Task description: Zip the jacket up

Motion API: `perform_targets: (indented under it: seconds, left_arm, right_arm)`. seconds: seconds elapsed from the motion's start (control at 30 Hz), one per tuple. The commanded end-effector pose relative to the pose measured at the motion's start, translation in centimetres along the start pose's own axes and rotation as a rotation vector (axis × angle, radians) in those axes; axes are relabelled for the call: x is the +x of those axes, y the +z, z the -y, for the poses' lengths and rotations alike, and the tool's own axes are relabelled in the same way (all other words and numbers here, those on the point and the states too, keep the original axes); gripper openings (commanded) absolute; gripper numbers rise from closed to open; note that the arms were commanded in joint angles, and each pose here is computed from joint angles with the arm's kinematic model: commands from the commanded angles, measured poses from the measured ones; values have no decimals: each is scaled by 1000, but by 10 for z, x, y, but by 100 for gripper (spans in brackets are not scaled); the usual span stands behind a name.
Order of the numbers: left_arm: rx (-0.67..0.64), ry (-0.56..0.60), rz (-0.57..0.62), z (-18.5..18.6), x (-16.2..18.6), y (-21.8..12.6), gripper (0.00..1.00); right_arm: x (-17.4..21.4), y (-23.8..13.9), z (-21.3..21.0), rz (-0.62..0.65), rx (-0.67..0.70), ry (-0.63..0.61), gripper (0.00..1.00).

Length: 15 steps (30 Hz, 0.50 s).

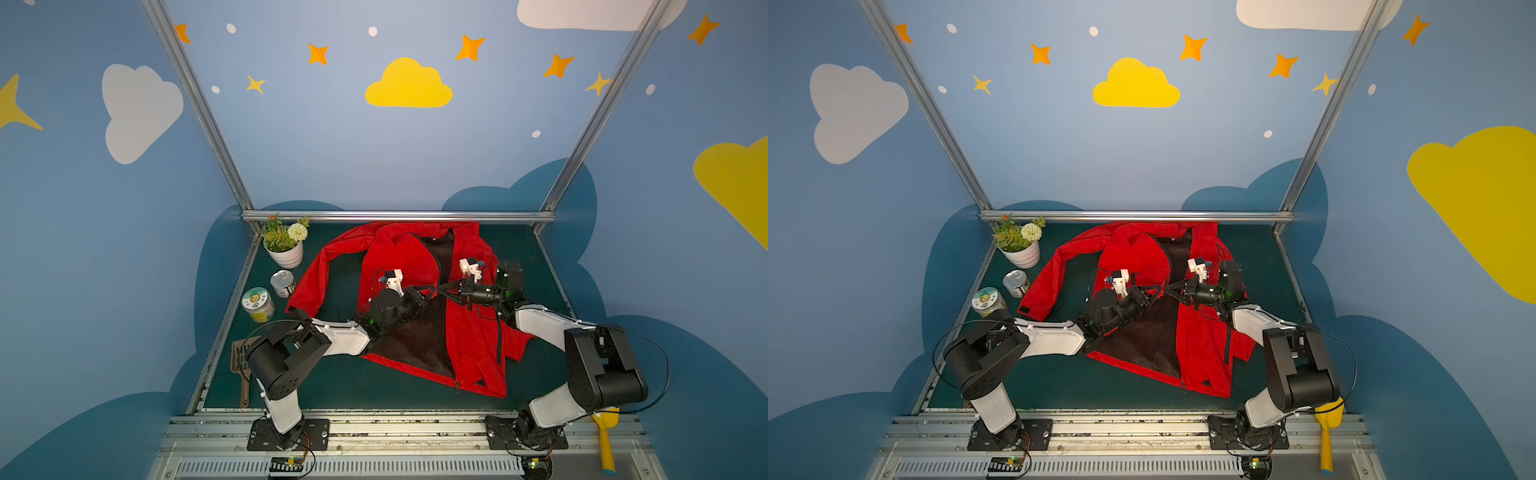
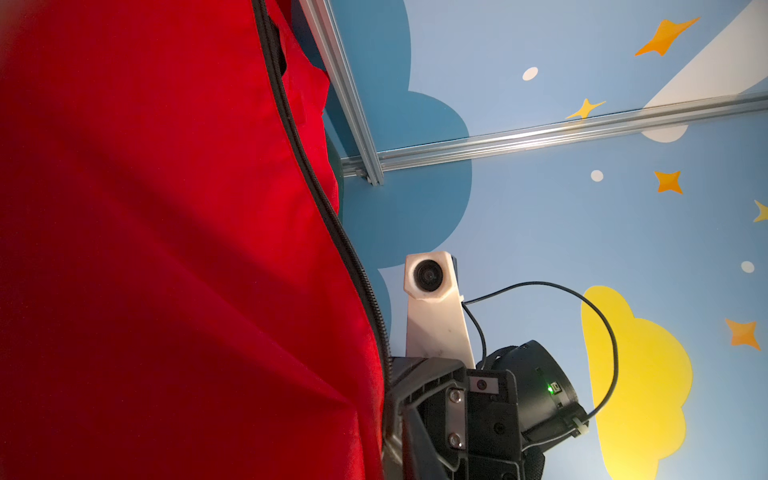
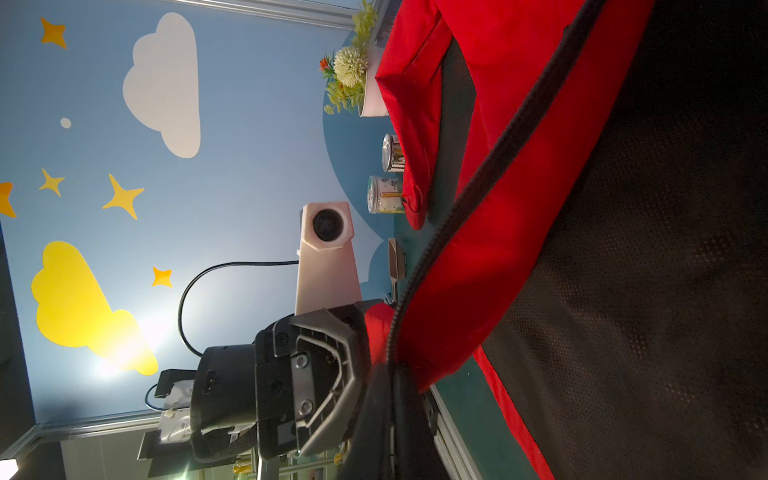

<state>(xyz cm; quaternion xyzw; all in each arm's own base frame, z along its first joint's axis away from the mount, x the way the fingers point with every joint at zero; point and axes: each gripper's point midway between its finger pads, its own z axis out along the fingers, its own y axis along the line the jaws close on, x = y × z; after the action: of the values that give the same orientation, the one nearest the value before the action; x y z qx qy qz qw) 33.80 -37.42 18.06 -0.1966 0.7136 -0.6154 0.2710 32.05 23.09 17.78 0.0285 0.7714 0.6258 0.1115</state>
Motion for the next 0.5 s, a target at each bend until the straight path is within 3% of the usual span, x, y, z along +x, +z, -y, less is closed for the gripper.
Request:
perform_targets:
  seconds: [0.0, 0.13, 0.2, 0.27, 0.33, 0.47]
  left_arm:
    - [72, 19, 0, 26, -1, 1, 18]
    - [67, 22, 2, 24, -1, 1, 4]
    - [58, 28, 3, 22, -1, 0, 3]
    - [45, 38, 11, 20, -4, -3, 3]
    - [28, 59, 9, 20, -8, -6, 3]
    - [-21, 120, 13, 17, -14, -15, 3]
  right_arm:
    - [1, 4, -4, -27, -9, -18, 0]
    - [1, 3, -5, -29, -5, -22, 0]
    - [0, 1, -6, -17, 2, -23, 1]
    - [-3, -7, -3, 26, 46, -4, 26]
    - [-2, -19, 4, 60, 140, 13, 36]
    - [30, -53, 42, 53, 530, 55, 44]
